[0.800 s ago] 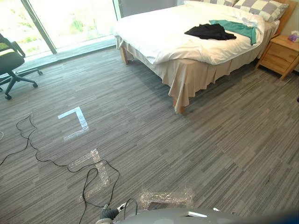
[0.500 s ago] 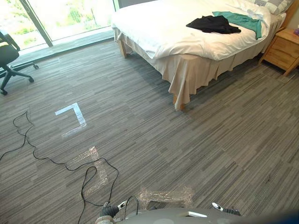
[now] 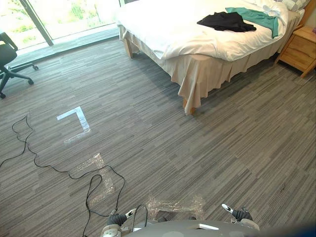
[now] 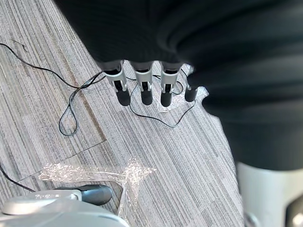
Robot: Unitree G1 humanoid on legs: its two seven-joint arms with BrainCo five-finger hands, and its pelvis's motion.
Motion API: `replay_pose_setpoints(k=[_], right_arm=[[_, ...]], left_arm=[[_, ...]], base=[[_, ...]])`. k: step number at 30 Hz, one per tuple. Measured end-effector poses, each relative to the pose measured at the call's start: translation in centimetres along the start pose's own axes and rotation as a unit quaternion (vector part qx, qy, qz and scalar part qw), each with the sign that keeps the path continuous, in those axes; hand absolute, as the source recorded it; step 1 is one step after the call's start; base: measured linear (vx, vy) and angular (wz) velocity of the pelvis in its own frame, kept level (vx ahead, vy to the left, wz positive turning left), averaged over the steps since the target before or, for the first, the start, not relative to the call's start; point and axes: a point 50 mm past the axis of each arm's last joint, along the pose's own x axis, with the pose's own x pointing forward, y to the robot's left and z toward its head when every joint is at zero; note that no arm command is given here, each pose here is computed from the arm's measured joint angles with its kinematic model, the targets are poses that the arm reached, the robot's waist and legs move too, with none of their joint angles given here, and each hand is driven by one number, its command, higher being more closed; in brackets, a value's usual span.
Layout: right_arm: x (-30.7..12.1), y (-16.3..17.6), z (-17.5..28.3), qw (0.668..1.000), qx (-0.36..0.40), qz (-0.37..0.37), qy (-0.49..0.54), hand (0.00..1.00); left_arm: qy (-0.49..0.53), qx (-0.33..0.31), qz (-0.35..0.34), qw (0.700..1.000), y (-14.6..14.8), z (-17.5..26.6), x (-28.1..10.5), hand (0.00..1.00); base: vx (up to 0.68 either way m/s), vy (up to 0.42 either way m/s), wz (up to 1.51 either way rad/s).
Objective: Tidy the bed and pick cloth on bed and put in laundry
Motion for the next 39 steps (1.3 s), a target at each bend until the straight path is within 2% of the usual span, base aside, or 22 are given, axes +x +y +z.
replay_pose_setpoints(k=[9, 14, 22, 24, 26, 29, 32, 35, 39], right_arm=[[0.0, 0.3, 0.4, 1.000, 0.014, 0.002, -0.004, 0.00], [0.0, 1.3, 1.5, 0.999, 0.044, 0.012, -0.018, 0.00], [-0.2, 2.4, 1.8, 0.995, 0.095, 0.016, -0.020, 0.00], [-0.1, 2.4, 2.1, 0.994, 0.109, 0.013, -0.021, 0.00], [0.2, 1.6, 3.1, 0.991, 0.130, 0.001, -0.031, 0.00], [0.3, 1.0, 4.0, 0.991, 0.126, -0.005, -0.047, 0.00], [0.3, 0.9, 3.4, 0.993, 0.116, -0.010, -0.037, 0.00], [0.5, 0.1, 3.6, 0.993, 0.111, -0.021, -0.038, 0.00], [0.6, -0.4, 3.1, 0.996, 0.082, -0.026, -0.028, 0.00]], left_arm=[[-0.001, 0.001, -0.001, 1.000, 0.0, 0.1, 0.0, 0.00], [-0.017, 0.002, -0.004, 1.000, -0.3, 1.4, 0.3, 0.00], [-0.028, 0.010, 0.010, 1.000, 0.9, 2.2, 0.6, 0.00], [-0.039, 0.008, 0.007, 0.999, 0.6, 3.2, 0.8, 0.00], [-0.056, -0.001, -0.010, 0.998, -0.9, 4.6, 0.9, 0.00], [-0.064, -0.008, -0.025, 0.998, -2.2, 5.3, 0.8, 0.00], [-0.062, -0.012, -0.014, 0.998, -1.5, 5.1, 0.9, 0.00], [-0.071, -0.034, -0.028, 0.997, -3.0, 5.5, 0.6, 0.00], [-0.073, -0.059, -0.023, 0.995, -3.4, 5.7, 0.5, 0.00]], base=[[-0.03, -0.024, -0.08], [-0.04, -0.017, -0.27], [0.02, -0.036, -0.54], [0.12, -0.171, -0.19], [0.13, -0.143, -0.08], [0.26, -0.235, -0.20], [0.42, -0.402, -0.10], [0.47, -0.437, -0.28], [0.46, -0.369, -0.21]])
